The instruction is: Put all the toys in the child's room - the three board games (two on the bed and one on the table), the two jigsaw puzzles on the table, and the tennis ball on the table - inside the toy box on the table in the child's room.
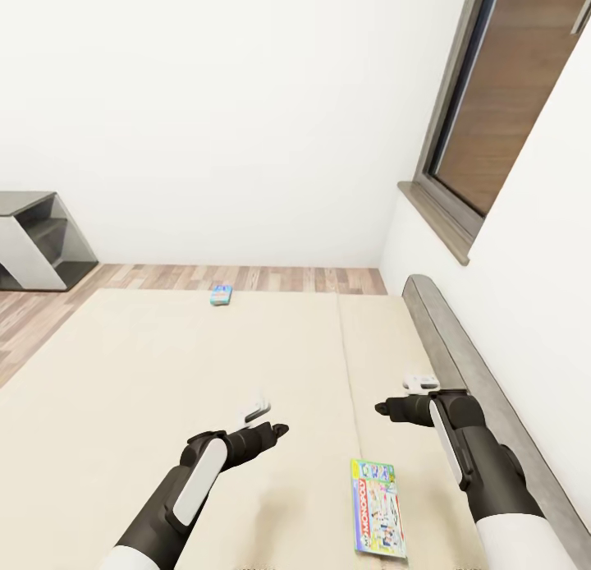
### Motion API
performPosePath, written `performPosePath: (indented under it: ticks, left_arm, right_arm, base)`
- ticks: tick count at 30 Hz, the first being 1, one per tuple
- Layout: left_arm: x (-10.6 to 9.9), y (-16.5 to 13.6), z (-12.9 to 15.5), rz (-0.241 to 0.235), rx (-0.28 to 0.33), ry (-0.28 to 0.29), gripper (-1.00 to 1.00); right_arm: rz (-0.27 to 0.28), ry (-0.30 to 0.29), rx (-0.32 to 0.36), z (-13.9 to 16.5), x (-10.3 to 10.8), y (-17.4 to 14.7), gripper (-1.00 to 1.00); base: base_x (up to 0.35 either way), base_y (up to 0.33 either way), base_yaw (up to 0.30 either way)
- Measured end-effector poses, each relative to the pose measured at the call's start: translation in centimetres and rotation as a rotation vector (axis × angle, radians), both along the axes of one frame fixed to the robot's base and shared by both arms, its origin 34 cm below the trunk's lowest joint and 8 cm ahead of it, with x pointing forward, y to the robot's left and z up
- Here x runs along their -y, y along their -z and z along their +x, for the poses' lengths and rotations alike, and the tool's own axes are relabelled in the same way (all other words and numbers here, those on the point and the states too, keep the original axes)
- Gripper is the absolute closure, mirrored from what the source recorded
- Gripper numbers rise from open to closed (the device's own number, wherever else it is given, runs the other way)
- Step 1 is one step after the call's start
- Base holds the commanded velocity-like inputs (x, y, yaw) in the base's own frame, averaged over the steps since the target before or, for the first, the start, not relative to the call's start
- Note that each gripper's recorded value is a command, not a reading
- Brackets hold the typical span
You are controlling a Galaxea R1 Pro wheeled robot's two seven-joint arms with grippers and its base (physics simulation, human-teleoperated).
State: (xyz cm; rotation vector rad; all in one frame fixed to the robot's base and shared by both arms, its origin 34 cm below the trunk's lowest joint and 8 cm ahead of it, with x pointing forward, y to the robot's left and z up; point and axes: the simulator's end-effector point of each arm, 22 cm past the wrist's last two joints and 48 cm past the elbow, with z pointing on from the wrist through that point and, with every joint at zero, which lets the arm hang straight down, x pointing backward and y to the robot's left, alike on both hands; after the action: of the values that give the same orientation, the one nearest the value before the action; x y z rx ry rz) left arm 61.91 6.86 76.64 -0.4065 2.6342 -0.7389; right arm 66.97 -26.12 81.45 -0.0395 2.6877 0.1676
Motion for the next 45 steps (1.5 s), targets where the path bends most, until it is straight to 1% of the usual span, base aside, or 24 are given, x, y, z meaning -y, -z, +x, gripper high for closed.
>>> performPosePath:
  ticks: [45]
  left_arm:
    - [0.0,3.7,-1.7,0.002,-0.076,0.001,-1.0]
  right_arm:
    - [0.002,0.0,-0.073,-1.2,0.0,3.9,-1.0]
  base:
    - [0.0,0.0,0.0]
